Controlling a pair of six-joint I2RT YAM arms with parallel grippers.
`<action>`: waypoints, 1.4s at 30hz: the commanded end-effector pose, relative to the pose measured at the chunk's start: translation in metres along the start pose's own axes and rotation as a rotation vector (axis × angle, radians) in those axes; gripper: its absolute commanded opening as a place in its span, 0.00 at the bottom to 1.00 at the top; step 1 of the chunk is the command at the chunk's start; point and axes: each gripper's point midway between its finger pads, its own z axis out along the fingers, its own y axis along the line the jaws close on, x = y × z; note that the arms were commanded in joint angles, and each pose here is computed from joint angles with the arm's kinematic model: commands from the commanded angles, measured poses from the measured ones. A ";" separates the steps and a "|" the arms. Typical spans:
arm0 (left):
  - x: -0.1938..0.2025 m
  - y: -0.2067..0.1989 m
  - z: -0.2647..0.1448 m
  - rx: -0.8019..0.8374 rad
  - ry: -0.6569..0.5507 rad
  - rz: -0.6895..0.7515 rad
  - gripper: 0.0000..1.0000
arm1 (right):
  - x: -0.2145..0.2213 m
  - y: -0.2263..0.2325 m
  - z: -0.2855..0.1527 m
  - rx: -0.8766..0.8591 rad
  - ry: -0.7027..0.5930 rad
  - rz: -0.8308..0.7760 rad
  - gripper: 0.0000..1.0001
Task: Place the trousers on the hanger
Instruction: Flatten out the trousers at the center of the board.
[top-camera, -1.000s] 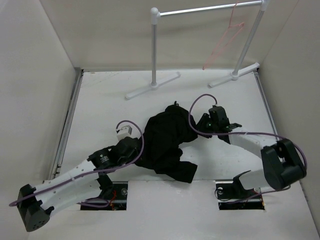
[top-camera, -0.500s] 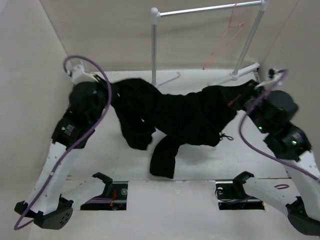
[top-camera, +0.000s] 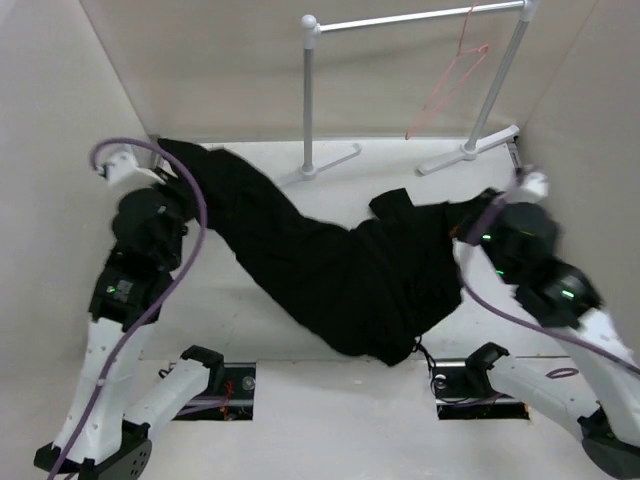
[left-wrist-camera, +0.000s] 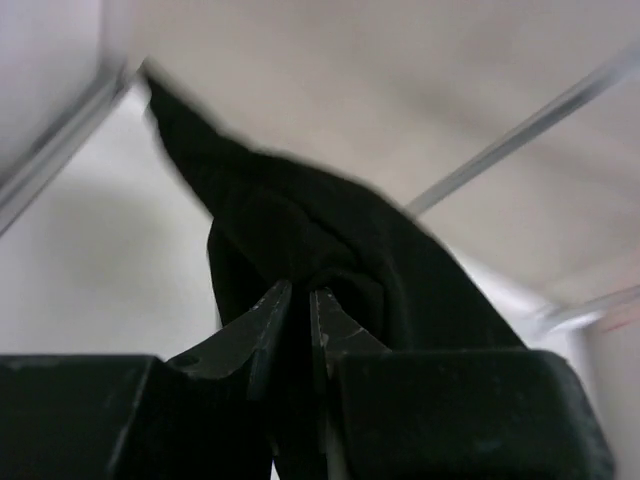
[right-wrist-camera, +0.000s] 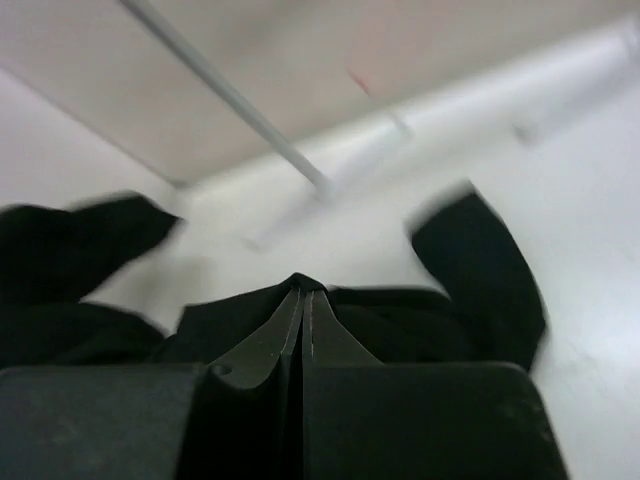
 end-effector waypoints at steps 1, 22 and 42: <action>0.124 0.080 0.003 -0.216 0.232 0.146 0.18 | 0.104 -0.085 0.039 0.259 0.217 0.022 0.00; 0.215 0.156 0.029 -0.390 0.414 -0.010 0.69 | 0.200 -0.173 -0.017 0.507 0.425 0.017 0.66; 0.248 0.242 0.204 -0.616 0.417 -0.248 0.62 | 0.211 -0.139 -0.039 0.446 0.545 -0.010 0.82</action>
